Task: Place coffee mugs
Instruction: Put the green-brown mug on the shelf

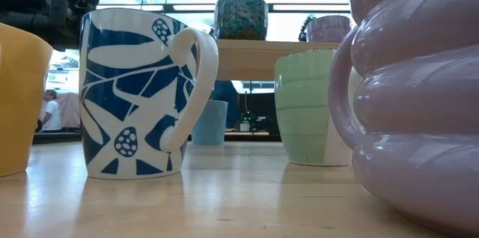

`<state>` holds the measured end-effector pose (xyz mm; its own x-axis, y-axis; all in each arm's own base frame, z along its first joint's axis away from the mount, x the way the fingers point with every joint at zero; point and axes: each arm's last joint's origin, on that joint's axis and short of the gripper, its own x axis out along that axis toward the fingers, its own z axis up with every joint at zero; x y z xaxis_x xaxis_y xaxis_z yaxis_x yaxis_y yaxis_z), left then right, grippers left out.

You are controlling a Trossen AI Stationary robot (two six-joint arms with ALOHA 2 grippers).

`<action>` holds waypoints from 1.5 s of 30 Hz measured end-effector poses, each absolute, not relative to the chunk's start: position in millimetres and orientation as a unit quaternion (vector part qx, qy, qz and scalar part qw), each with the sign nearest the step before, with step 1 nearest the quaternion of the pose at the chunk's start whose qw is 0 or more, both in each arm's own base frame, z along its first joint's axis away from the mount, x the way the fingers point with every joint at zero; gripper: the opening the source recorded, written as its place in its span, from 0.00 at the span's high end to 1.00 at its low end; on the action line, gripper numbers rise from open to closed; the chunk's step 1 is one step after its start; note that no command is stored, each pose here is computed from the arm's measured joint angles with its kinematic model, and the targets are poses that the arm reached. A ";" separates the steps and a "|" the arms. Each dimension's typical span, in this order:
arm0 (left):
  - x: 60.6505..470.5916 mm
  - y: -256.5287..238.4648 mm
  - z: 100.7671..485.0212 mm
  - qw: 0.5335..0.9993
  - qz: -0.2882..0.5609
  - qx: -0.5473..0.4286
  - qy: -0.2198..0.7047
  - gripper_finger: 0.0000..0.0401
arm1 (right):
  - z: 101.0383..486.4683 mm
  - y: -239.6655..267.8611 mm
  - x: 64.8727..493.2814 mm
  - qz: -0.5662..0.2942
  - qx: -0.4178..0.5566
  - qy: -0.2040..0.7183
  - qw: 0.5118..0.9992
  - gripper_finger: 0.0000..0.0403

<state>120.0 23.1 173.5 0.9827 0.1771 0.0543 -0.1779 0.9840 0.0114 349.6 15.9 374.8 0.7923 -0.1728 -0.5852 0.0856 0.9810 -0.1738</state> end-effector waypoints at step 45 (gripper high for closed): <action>120.0 23.7 169.6 0.995 0.100 -0.020 -0.011 0.57 | 384.4 12.3 380.0 -0.042 -0.089 0.425 0.900 0.47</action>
